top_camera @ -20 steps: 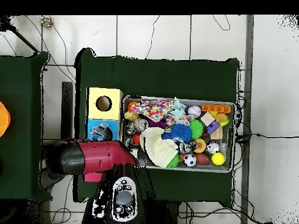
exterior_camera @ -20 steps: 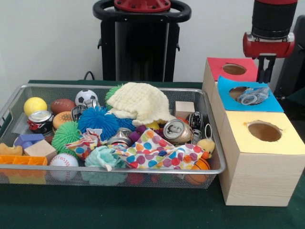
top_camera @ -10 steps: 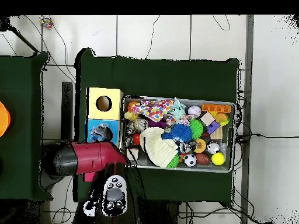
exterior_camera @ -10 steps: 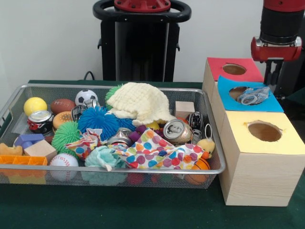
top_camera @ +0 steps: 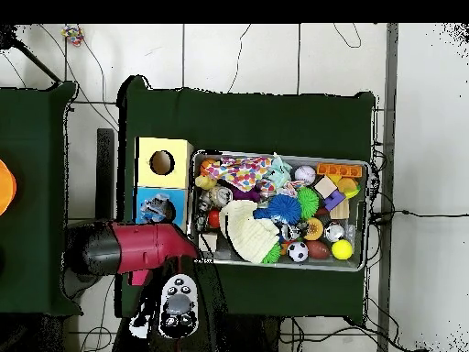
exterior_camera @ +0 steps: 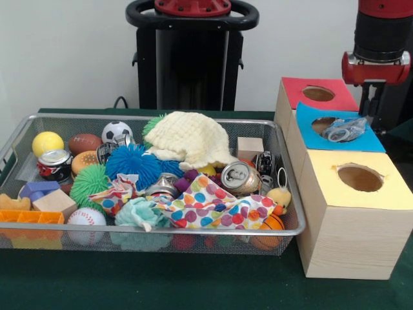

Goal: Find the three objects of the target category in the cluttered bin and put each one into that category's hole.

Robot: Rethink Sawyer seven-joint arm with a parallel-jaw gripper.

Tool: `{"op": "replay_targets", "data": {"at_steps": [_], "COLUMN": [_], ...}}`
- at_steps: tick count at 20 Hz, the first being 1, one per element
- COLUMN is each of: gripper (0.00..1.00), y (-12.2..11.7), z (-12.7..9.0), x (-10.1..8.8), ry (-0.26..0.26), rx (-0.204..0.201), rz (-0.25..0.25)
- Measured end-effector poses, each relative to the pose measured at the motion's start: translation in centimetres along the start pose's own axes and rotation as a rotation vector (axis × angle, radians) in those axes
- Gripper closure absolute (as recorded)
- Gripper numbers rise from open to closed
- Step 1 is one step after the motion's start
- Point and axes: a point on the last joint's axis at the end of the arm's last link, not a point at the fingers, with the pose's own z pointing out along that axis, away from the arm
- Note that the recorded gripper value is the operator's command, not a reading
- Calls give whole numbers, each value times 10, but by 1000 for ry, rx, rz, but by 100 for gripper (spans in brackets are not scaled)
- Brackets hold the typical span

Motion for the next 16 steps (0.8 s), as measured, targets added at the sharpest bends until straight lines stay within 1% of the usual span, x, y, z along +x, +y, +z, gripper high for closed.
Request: {"op": "replay_targets", "data": {"at_steps": [16], "gripper": [100], "y": [5], "z": [-3], "x": [-6], "ry": [0], "rx": [-20], "rz": [35]}}
